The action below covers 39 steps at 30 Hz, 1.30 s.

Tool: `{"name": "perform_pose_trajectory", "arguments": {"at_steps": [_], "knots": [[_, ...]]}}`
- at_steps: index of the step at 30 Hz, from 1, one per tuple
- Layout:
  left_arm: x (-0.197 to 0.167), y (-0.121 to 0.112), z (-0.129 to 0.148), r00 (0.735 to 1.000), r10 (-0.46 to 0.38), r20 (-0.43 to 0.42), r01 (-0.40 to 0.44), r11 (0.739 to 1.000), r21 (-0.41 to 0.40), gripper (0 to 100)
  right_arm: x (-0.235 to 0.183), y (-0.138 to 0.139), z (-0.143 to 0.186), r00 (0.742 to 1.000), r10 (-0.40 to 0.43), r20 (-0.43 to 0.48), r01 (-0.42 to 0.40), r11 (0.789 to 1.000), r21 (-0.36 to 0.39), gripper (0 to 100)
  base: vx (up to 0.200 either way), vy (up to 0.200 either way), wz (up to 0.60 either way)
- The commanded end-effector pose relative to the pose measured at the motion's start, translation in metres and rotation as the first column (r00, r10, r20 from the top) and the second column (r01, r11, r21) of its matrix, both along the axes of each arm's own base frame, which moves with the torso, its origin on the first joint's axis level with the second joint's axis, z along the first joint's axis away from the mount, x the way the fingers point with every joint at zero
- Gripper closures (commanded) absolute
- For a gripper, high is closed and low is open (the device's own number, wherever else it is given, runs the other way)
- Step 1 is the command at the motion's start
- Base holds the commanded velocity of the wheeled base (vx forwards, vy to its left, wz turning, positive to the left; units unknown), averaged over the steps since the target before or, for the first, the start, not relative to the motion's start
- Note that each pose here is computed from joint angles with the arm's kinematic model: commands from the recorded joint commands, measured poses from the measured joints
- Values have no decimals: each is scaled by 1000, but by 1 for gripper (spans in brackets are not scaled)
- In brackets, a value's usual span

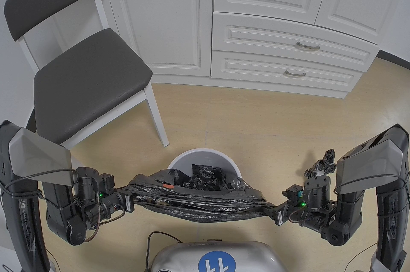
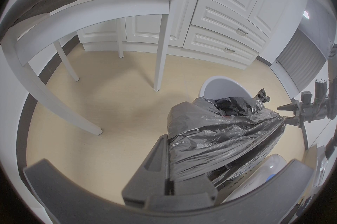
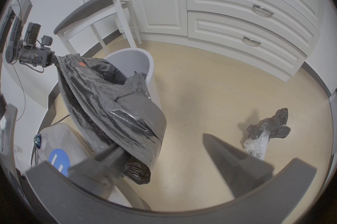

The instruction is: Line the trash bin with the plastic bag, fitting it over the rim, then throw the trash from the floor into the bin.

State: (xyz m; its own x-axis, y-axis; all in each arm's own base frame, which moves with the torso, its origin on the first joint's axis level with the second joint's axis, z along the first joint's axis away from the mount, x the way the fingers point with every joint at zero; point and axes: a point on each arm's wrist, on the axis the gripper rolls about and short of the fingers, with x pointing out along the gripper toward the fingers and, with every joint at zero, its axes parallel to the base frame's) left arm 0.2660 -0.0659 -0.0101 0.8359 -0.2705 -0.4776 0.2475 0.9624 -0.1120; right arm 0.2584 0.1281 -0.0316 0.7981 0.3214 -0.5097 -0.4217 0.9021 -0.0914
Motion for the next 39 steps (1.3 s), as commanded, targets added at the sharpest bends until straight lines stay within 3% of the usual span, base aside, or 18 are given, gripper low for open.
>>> {"name": "perform_pose_trajectory", "arguments": {"at_steps": [1, 16, 20, 29, 31, 34, 39], "knots": [[0, 0, 1, 1000, 0, 2, 0, 1000, -1, 100, -7, -10, 20, 999, 19, 36, -20, 1000, 13, 0, 0, 0, 0], [-3, -1, 1, 1000, -6, -6, 6, 1000, 0, 100, -26, -29, 75, 982, 44, 184, -52, 998, 43, 0, 0, 0, 0], [-3, -1, 1, 1000, -6, -7, 6, 1000, 2, 100, -27, -29, 93, 966, 38, 255, -58, 996, 71, 0, 0, 0, 0], [-8, 0, 0, 1000, -7, -20, 7, 1000, 7, 100, -28, -10, 102, 952, 48, 302, -74, 994, 77, 0, 0, 0, 0], [-8, -2, 1, 1000, -16, -16, 16, 1000, 8, 100, -20, 5, 112, 937, 23, 349, -54, 996, 77, 0, 0, 0, 0], [-11, -2, 1, 999, -27, -19, 27, 999, 20, 100, -20, 18, 127, 940, 42, 338, -63, 997, 51, 0, 0, 0, 0], [-17, 0, 0, 999, -36, -35, 38, 998, 45, 100, -29, 43, 156, 967, 127, 221, -124, 992, -28, 0, 0, 0, 0]]}}
